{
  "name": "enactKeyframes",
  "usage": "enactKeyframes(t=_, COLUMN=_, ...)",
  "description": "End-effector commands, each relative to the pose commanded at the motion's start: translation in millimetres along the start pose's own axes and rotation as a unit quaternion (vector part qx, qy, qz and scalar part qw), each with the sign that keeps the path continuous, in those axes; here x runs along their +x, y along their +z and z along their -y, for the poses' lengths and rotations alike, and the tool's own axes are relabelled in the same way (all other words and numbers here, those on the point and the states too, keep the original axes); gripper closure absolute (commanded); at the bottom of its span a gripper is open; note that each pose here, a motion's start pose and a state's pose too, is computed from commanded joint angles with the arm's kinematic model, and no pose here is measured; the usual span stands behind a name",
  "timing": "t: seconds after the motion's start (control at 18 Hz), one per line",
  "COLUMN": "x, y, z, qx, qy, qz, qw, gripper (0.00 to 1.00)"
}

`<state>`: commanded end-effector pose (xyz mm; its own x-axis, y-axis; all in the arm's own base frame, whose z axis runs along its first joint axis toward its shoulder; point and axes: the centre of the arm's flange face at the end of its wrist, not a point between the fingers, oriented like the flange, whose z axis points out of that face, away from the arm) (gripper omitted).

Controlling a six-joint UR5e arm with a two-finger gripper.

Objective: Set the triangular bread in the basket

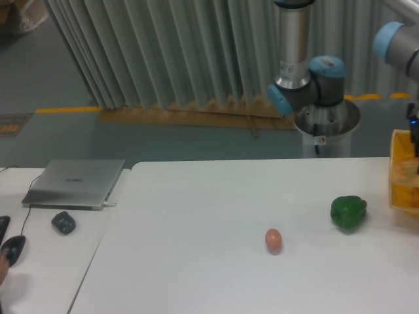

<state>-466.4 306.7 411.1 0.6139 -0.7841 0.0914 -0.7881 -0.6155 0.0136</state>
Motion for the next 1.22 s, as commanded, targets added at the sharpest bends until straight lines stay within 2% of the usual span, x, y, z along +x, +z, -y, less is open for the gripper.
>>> enactKeyframes(t=0.61, x=26, y=4, z=-116, qx=0.004, qy=0.099, qz=0.007, qw=0.995, gripper=0.61)
enactKeyframes(t=0.78, x=22, y=1, z=-131, qx=-0.016, qy=0.134, qz=0.022, qw=0.9906, gripper=0.6)
enactKeyframes(t=0.89, x=26, y=2, z=-137, qx=-0.018, qy=0.136, qz=0.025, qw=0.9902, gripper=0.57)
enactKeyframes(t=0.94, x=26, y=2, z=-136, qx=-0.018, qy=0.136, qz=0.025, qw=0.9903, gripper=0.5)
enactKeyframes(t=1.0, x=26, y=2, z=-136, qx=-0.017, qy=0.133, qz=0.025, qw=0.9907, gripper=0.35)
enactKeyframes(t=1.06, x=26, y=3, z=-136, qx=-0.016, qy=0.131, qz=0.025, qw=0.9909, gripper=0.13)
enactKeyframes(t=1.11, x=27, y=3, z=-136, qx=-0.016, qy=0.13, qz=0.026, qw=0.9911, gripper=0.0)
enactKeyframes(t=1.22, x=26, y=0, z=-136, qx=-0.019, qy=0.129, qz=0.03, qw=0.9911, gripper=0.0)
